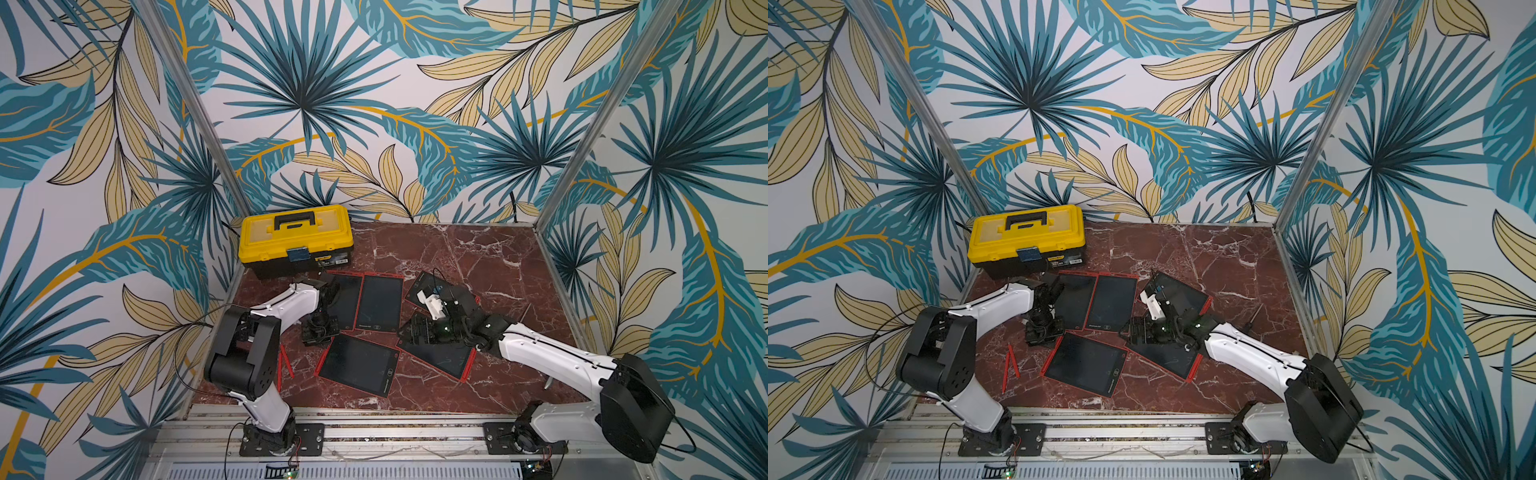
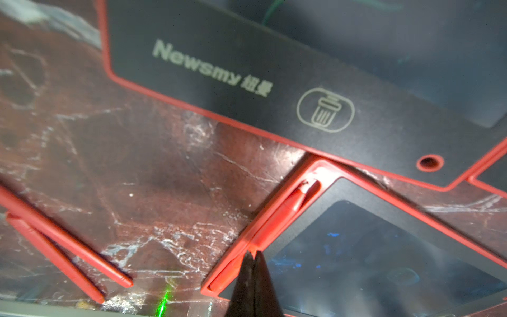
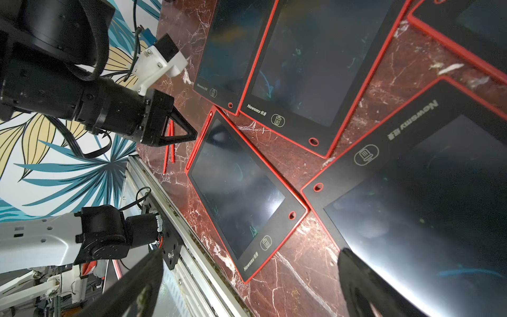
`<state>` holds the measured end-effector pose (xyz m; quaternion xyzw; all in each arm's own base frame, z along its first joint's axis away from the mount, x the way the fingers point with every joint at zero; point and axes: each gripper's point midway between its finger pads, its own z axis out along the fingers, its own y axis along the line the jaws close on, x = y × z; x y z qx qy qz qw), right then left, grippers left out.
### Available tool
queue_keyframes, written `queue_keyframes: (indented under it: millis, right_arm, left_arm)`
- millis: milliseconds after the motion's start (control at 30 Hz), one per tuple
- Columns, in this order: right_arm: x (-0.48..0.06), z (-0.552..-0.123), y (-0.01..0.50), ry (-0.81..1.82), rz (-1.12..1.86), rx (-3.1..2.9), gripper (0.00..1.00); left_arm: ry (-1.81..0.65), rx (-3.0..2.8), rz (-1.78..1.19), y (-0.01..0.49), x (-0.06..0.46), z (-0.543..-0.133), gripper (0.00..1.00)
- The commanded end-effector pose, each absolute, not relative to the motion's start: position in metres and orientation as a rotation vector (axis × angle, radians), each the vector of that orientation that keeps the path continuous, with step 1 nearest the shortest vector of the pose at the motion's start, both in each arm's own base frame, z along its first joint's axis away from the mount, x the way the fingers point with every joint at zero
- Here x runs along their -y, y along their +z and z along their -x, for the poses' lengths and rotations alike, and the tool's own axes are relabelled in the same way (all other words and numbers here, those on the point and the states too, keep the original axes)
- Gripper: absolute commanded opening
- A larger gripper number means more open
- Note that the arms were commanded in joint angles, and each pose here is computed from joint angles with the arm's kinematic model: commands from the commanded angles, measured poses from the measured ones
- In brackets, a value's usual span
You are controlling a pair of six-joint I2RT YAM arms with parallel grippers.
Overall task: Place the stylus back onto the writing tablet
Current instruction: Place the stylus on the writing tablet.
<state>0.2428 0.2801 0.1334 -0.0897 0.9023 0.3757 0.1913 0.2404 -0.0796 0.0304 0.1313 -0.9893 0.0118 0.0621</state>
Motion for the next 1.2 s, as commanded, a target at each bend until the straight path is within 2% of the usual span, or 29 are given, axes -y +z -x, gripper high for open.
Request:
queue_keyframes:
  millis: [0,600,1167]
  right_arm:
    - [-0.278,-0.24,0.128,1.034,0.261,-2.547,0.99]
    - [-0.277,-0.239,0.129,1.032,0.265,-2.548,0.99]
    - [-0.278,-0.239,0.132,1.038,0.265,-2.54,0.99]
  left_arm:
    - [0.042,3.016,-0.396,0.031,0.083,-0.252,0.01]
    - [-0.021,2.979,-0.424,0.007,0.075,-0.236,0.0]
    - [-0.059,3.047,-0.564,0.008,0.078,-0.223,0.0]
